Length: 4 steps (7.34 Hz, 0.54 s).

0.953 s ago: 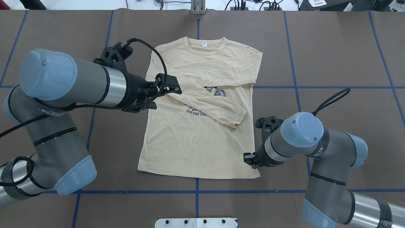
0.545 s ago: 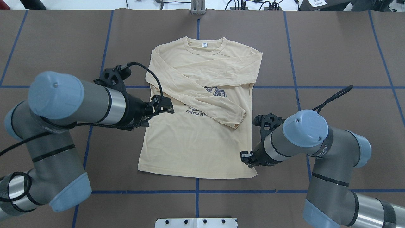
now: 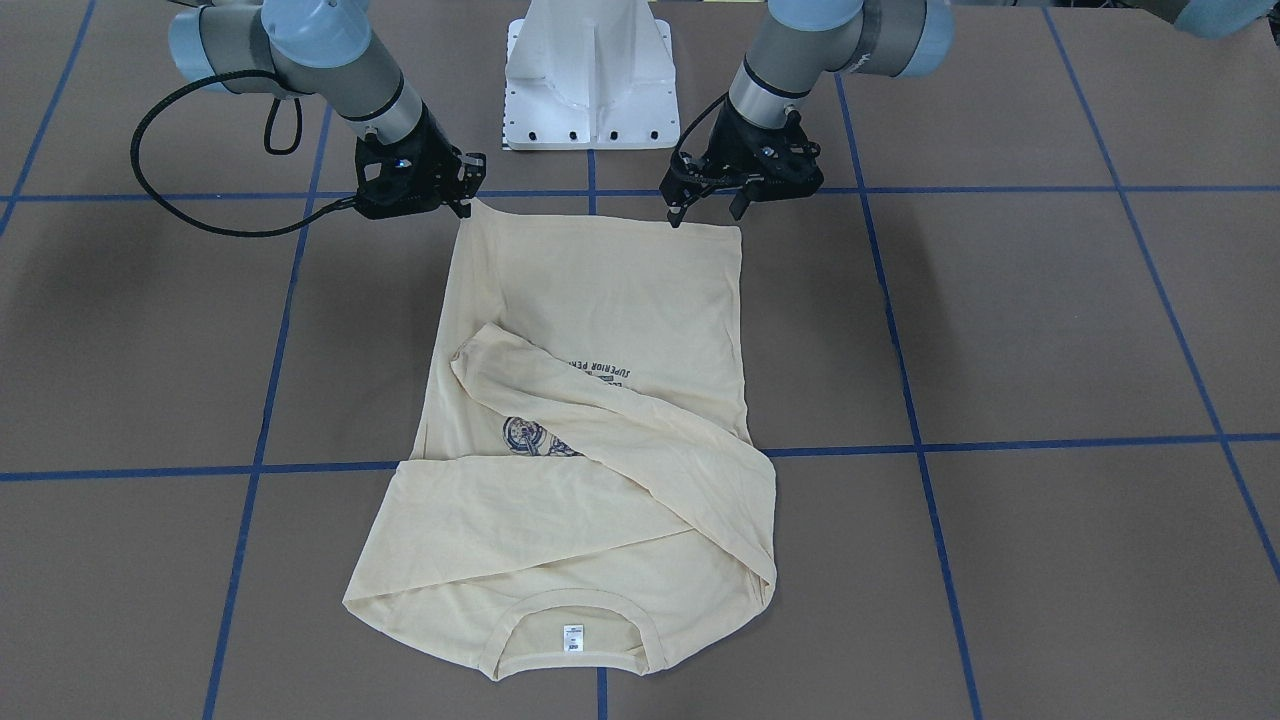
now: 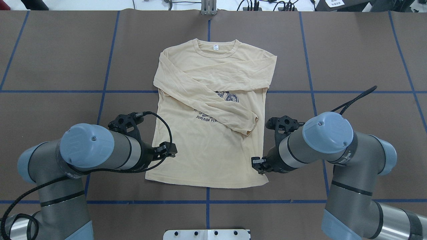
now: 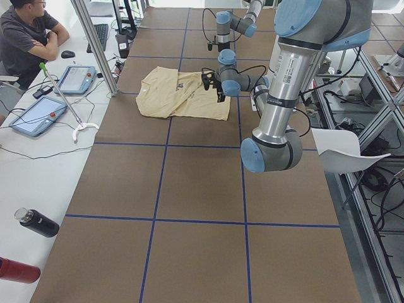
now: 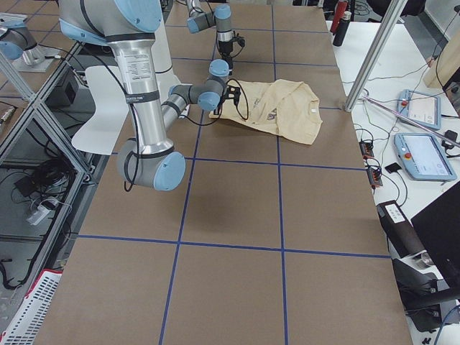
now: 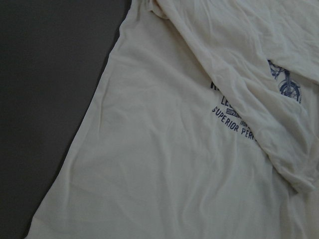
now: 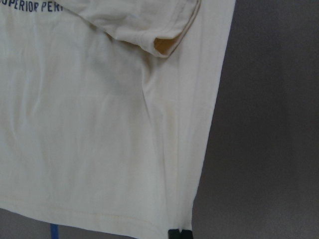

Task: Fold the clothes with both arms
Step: 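Release the sleeve and move the left gripper to the other hem corner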

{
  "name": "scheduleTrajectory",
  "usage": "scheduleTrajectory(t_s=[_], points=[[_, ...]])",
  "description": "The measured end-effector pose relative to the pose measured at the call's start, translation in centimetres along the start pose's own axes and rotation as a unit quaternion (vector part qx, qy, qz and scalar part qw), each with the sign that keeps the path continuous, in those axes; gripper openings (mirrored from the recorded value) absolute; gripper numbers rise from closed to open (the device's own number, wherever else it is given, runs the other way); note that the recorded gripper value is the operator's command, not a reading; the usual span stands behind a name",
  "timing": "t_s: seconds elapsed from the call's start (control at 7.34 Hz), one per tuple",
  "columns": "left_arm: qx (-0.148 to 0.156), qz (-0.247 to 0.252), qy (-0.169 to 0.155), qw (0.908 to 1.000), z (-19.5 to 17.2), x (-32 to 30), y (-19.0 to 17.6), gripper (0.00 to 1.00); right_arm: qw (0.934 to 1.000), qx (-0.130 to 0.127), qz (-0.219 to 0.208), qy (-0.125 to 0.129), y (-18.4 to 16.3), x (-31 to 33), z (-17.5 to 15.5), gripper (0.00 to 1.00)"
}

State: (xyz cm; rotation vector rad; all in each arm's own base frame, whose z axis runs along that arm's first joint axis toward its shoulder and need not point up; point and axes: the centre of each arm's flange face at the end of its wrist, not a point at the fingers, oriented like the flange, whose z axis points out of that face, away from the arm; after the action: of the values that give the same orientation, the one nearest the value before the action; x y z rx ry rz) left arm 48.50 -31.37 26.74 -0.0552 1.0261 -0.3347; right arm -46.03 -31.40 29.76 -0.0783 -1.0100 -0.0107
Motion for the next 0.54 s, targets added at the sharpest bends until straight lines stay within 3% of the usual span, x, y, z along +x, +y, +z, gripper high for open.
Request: scheduleTrajectory(t_s=[0.54], points=[[0.010, -0.003, -0.061, 0.9981, 3.4, -2.6, 0.3, 0.85, 1.0000, 0.003, 0.004, -0.006, -0.8, 0.2, -1.1, 0.00]])
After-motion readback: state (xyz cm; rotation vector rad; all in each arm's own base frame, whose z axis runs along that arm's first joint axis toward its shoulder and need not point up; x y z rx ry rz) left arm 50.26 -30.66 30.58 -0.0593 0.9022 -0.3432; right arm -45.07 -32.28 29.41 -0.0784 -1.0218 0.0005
